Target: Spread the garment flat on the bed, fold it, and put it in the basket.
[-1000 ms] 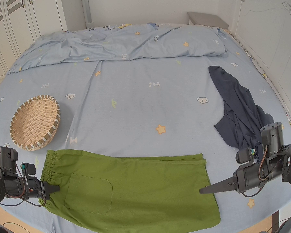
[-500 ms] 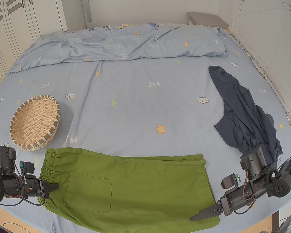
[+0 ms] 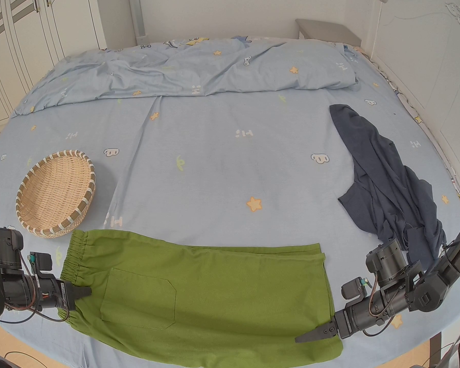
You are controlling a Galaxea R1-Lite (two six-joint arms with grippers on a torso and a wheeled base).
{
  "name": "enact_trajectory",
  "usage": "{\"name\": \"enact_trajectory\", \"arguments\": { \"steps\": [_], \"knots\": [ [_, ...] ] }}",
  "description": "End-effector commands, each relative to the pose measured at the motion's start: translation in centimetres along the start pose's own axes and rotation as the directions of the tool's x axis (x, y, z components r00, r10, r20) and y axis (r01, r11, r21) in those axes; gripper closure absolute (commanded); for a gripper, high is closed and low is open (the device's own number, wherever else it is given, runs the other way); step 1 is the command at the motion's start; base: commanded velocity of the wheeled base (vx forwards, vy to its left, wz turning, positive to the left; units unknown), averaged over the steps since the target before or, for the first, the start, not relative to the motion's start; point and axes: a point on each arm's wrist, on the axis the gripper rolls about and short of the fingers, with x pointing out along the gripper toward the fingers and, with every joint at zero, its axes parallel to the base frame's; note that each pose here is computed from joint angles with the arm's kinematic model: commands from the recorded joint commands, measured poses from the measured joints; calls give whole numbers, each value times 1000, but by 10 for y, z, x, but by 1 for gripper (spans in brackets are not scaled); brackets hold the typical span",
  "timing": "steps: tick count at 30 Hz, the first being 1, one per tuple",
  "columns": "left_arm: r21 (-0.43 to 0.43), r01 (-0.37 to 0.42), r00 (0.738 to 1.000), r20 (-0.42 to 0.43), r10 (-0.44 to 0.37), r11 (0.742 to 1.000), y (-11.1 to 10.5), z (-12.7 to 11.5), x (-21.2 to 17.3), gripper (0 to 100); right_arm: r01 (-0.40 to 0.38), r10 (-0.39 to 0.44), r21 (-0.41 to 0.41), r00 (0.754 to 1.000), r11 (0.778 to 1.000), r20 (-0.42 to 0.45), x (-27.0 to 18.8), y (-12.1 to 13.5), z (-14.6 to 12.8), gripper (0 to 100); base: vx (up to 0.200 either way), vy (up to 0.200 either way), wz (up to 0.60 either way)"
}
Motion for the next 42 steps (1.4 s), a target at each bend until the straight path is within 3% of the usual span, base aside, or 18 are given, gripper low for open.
{"name": "enact_trajectory", "arguments": {
  "steps": [1,5,11,19,24,35,40,42],
  "knots": [
    [2,-4,1000,3,4,1000,0,0,-1,100,17,-18,32,999,999,27,-3,-7,6,0,0,0,0],
    [3,-1,1000,4,1,1000,-2,-3,-3,100,12,-13,23,999,1000,51,-9,-4,6,0,0,0,0],
    [8,7,1000,16,-7,1000,-8,-1,-13,100,-51,67,-79,974,996,218,-48,30,6,0,0,0,0],
    [19,7,999,40,-7,1000,-16,12,-30,100,-99,158,-152,878,983,451,-109,71,16,0,0,0,0],
    [27,-29,998,63,27,999,-19,31,-44,100,-85,160,-168,851,982,500,-126,81,32,0,0,0,0],
    [40,-43,997,66,41,998,-31,55,-73,100,-73,168,-194,826,978,538,-140,89,47,0,0,0,0],
    [124,-52,999,24,49,991,-36,50,-68,100,-68,154,-176,829,982,538,-143,88,41,0,0,0,0],
    [172,-117,993,-6,120,978,-46,50,-65,100,-65,155,-182,824,981,544,-150,93,37,0,0,0,0]
  ]
}}
